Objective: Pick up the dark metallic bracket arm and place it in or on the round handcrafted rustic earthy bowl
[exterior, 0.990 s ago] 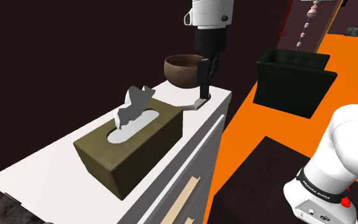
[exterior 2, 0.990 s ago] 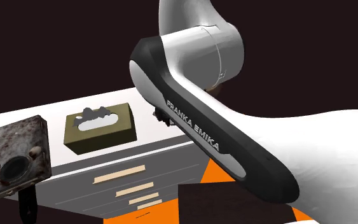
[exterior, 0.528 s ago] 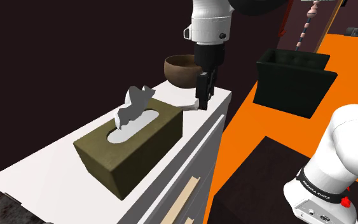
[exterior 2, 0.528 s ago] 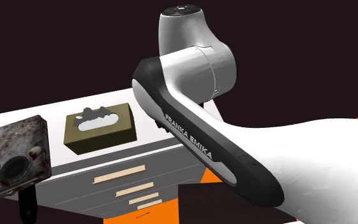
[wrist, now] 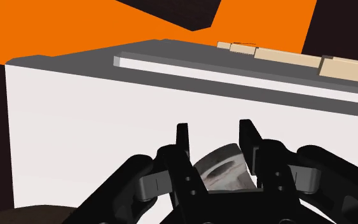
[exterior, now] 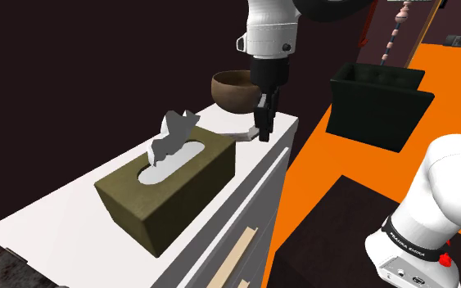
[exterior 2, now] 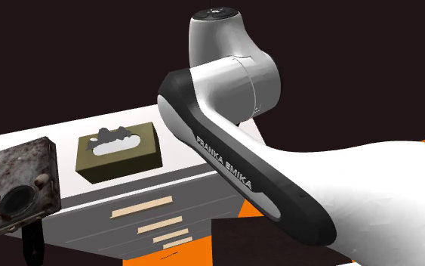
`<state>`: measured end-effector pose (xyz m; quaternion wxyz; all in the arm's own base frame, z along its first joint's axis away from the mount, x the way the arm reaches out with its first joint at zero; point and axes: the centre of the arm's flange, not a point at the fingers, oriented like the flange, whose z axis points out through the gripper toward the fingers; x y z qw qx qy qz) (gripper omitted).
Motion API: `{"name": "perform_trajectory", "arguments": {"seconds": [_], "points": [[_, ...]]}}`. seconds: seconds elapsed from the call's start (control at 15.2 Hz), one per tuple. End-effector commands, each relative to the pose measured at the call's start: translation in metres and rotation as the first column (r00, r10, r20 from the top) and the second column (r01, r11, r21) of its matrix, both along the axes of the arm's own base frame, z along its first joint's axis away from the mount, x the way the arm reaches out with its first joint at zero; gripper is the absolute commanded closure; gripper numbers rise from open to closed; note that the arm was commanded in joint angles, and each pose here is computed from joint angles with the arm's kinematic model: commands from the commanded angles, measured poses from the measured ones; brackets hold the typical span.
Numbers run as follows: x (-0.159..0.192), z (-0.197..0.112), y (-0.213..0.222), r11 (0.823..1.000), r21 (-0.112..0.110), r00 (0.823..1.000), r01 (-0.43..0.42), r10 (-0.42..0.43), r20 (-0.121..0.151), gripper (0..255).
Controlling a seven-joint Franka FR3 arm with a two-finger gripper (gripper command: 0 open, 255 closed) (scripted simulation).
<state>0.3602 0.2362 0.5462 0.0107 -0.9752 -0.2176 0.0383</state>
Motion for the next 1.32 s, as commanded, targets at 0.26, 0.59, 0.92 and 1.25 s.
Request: {"name": "perform_trajectory", "arguments": {"seconds": [0.26, 0.59, 0.92, 1.25], "points": [[0.000, 0.000, 0.000, 1.000, 0.000, 1.000, 0.000, 0.000, 0.000, 255], [0.000, 0.010, 0.000, 1.000, 0.000, 1.000, 0.000, 0.000, 0.000, 255], [0.000, 0.037, 0.000, 1.000, 0.000, 1.000, 0.000, 0.000, 0.000, 255], [0.000, 0.063, 0.000, 1.000, 0.000, 1.000, 0.000, 0.000, 0.000, 255]]}}
